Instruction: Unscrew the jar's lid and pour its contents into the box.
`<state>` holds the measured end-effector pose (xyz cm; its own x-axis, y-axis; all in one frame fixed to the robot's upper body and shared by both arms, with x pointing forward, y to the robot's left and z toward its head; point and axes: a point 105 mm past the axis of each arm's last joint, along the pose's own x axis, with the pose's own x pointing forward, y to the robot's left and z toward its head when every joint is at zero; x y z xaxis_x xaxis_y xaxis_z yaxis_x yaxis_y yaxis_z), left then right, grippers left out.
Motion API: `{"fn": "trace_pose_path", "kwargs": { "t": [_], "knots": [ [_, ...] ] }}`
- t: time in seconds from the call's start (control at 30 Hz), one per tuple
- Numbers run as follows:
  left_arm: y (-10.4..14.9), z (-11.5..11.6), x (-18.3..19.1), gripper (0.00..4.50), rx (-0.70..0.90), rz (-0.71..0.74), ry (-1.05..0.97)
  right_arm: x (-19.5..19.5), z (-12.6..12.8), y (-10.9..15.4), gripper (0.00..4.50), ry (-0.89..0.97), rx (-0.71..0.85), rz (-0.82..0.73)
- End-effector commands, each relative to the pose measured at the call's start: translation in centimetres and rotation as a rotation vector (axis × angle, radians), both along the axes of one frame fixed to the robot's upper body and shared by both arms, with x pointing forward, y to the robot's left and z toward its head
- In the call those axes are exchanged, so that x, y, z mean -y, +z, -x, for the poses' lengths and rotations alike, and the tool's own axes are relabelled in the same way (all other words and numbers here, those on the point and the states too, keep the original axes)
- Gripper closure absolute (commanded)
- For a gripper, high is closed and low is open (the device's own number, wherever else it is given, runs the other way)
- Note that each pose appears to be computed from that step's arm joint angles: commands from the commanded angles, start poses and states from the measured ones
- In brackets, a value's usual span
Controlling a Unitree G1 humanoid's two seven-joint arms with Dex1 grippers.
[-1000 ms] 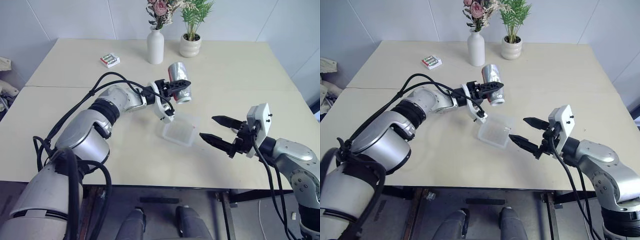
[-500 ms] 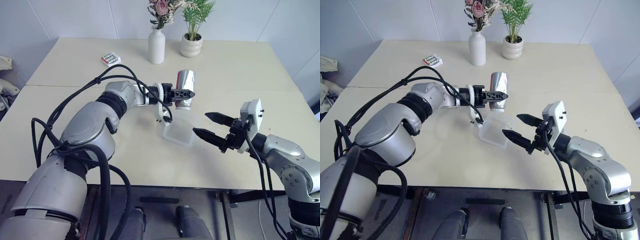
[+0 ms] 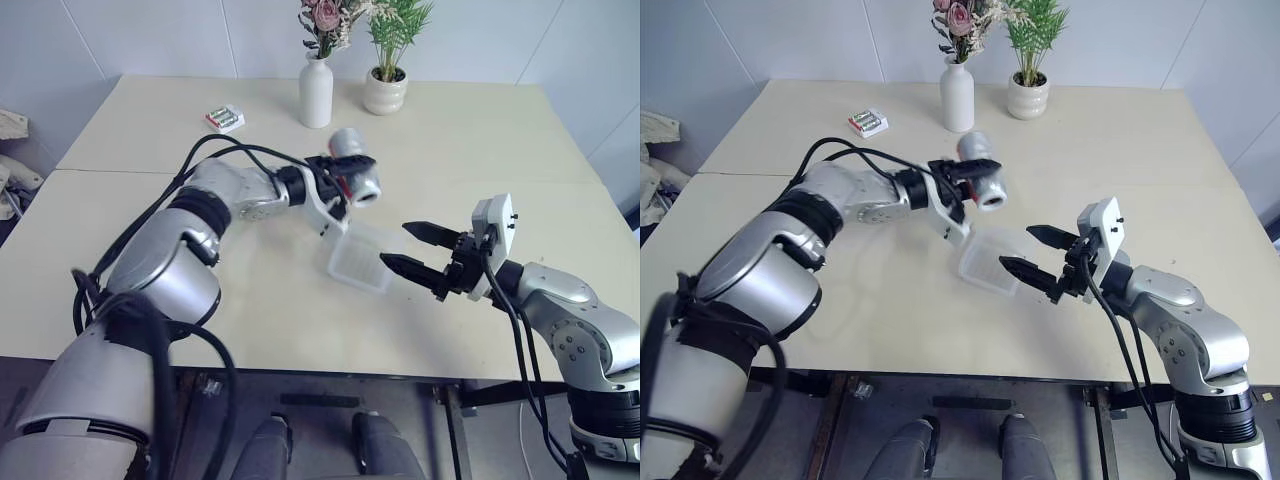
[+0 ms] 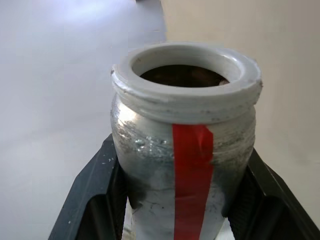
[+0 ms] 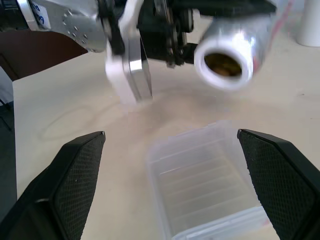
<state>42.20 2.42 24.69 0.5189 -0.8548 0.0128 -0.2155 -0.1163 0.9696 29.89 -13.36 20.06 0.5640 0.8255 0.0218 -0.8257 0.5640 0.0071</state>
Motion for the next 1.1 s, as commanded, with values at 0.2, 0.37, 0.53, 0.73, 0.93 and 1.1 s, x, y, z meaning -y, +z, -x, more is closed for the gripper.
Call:
{"fn": "trace_pose_path", "kwargs": {
  "t": [0.2, 0.37, 0.53, 0.73, 0.93, 1.1],
  "knots": [
    [5.8, -1.7, -5.1, 2.38, -0.852, 0.854, -0.075, 0.7, 1.0, 1.0, 0.03, 0.046, 0.073, 0.097],
    [4.5, -3.4, -11.0, 2.38, -1.137, 1.226, 0.026, 2.1, 1.2, 0.9, 0.03, 0.037, 0.096, 0.199],
    [1.9, -2.4, -11.2, 2.38, -1.263, 1.207, 0.023, 2.8, 1.8, 0.9, 0.03, 0.033, 0.096, 0.212],
    [-0.6, -1.7, -9.2, 2.38, -1.223, 1.036, 0.088, 2.1, 1.9, 0.4, 0.03, 0.032, 0.1, 0.209],
    [-1.7, -1.7, -8.7, 2.38, -1.212, 0.991, 0.111, 1.9, 1.9, 0.3, 0.03, 0.029, 0.1, 0.203],
    [-1.5, -2.0, -7.4, 2.38, -1.137, 0.904, 0.143, 2.3, 1.7, -0.3, 0.03, 0.003, 0.092, 0.216]
  ]
}}
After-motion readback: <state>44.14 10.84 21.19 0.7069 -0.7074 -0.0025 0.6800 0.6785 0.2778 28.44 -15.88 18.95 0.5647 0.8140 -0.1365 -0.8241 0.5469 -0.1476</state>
